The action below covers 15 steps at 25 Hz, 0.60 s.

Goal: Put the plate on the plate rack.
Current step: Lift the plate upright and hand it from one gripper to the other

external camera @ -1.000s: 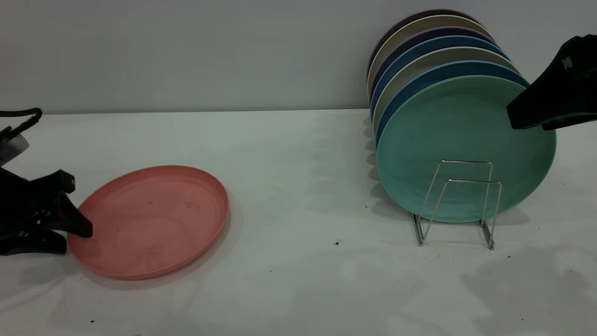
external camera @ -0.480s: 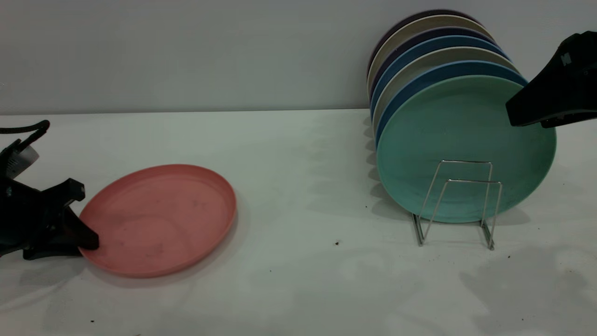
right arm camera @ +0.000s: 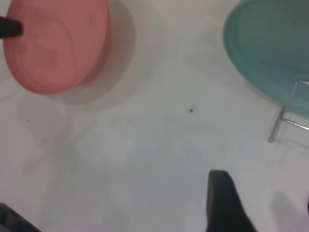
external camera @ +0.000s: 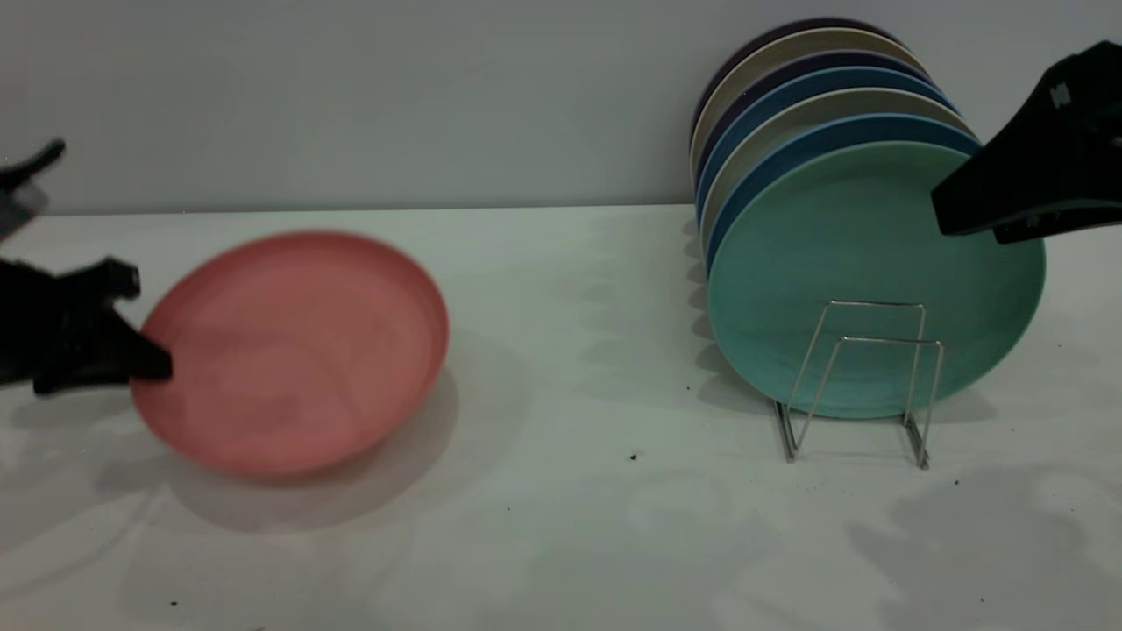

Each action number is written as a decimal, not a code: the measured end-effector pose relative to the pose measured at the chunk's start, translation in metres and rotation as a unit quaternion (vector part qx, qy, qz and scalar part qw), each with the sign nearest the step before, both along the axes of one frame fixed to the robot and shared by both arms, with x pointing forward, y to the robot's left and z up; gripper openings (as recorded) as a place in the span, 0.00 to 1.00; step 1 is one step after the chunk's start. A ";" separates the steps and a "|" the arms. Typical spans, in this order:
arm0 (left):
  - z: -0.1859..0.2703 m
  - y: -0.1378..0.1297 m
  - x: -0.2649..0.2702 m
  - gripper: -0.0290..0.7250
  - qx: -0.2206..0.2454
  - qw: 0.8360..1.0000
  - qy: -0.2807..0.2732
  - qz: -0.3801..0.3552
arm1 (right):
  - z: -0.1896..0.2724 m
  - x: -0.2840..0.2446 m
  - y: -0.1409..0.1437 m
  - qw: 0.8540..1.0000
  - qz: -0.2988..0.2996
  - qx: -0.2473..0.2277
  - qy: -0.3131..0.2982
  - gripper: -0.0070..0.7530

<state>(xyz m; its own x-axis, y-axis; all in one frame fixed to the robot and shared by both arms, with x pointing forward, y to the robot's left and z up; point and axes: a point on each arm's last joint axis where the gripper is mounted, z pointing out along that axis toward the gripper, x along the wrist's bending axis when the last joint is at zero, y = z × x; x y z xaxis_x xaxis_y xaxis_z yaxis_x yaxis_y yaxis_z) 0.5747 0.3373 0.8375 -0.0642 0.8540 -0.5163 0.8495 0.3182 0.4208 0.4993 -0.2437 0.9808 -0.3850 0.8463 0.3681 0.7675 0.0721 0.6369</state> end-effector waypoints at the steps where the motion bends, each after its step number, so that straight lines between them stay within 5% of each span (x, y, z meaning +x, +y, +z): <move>1: 0.006 -0.002 0.001 0.06 0.000 1.000 -0.012 -0.009 | 0.000 0.000 0.001 1.000 -0.001 0.005 0.002 0.57; 15: 0.030 -0.076 0.001 0.06 -0.039 0.981 -0.080 -0.174 | -0.039 0.012 0.042 0.996 0.041 0.073 0.039 0.57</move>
